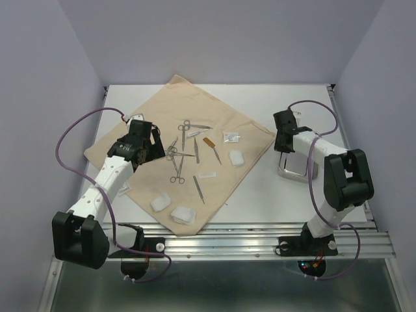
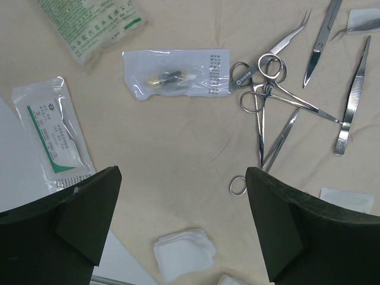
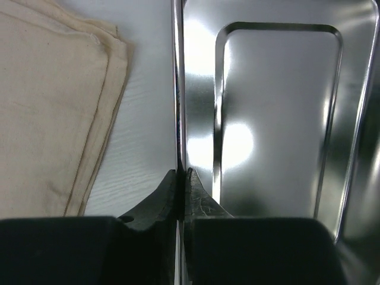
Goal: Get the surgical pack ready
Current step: Adjust the container at the center of the board.
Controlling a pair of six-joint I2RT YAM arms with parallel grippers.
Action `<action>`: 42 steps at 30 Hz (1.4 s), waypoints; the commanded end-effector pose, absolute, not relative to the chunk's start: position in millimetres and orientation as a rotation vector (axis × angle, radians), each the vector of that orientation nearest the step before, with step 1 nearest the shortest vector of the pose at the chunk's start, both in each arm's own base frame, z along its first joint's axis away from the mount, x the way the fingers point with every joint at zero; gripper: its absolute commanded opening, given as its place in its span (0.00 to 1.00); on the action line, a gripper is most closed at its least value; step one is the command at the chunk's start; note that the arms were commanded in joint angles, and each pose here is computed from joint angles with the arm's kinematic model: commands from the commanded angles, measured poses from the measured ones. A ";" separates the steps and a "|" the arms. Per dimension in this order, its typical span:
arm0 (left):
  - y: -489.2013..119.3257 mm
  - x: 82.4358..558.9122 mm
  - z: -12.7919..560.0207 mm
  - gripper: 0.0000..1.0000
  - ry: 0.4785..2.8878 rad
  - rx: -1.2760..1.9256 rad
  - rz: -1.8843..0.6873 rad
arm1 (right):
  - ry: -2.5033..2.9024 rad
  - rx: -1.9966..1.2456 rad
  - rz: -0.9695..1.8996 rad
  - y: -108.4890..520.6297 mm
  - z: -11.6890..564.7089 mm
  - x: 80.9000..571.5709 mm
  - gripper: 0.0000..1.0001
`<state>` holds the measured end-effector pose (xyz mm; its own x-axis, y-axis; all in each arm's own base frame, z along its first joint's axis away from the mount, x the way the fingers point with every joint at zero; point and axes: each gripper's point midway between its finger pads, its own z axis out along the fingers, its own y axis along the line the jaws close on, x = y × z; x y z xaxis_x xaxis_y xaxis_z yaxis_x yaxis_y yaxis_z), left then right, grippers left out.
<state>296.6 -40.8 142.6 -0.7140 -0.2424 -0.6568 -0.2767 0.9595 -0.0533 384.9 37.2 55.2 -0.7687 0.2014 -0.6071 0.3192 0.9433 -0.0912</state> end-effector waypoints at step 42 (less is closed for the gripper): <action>-35.9 294.6 148.8 0.99 2.373 -0.426 0.090 | 2.238 -0.124 0.047 226.8 157.0 429.7 0.65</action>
